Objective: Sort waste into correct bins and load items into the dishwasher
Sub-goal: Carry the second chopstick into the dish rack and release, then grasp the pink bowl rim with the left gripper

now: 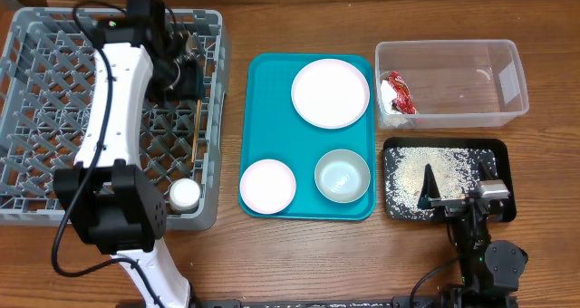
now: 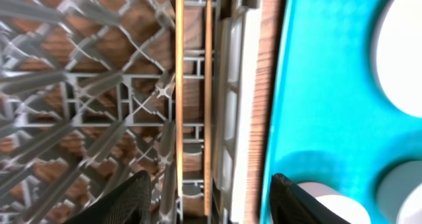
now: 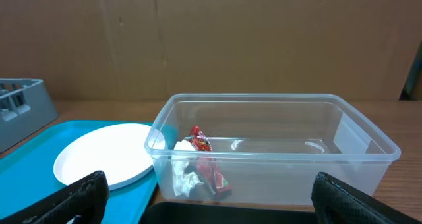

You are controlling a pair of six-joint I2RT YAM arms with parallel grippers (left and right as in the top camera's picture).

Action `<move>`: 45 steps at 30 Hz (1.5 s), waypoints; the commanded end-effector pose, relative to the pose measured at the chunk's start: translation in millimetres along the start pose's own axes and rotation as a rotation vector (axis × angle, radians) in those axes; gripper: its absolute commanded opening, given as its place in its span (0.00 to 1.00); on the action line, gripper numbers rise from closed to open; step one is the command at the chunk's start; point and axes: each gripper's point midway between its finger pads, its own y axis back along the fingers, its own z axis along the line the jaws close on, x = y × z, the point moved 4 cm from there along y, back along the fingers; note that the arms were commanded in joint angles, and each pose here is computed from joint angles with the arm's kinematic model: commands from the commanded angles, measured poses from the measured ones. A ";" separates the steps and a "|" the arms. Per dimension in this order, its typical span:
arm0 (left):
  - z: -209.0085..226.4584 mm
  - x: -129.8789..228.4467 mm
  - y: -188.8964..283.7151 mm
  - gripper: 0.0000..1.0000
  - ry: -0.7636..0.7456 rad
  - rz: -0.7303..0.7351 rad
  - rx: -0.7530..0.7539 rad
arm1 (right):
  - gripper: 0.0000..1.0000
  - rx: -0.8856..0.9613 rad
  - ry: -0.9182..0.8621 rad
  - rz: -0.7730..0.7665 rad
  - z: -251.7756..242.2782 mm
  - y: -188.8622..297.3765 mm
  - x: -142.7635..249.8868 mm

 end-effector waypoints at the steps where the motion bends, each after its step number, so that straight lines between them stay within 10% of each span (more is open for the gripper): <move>1: -29.3 2.2 45.6 0.59 -0.036 -0.088 0.011 | 1.00 -0.002 0.001 -0.006 0.0 0.1 1.5; 14: -101.3 96.6 -1.6 0.28 -0.106 0.189 -0.373 | 1.00 -0.002 0.001 -0.006 0.0 0.0 1.6; 28: -104.2 167.4 -3.8 0.65 -0.123 0.141 -0.202 | 1.00 -0.002 0.001 -0.006 0.0 0.1 1.5; 45: -84.1 188.7 -92.7 0.35 -0.044 0.142 -0.216 | 1.00 -0.002 0.001 -0.006 0.0 0.1 1.5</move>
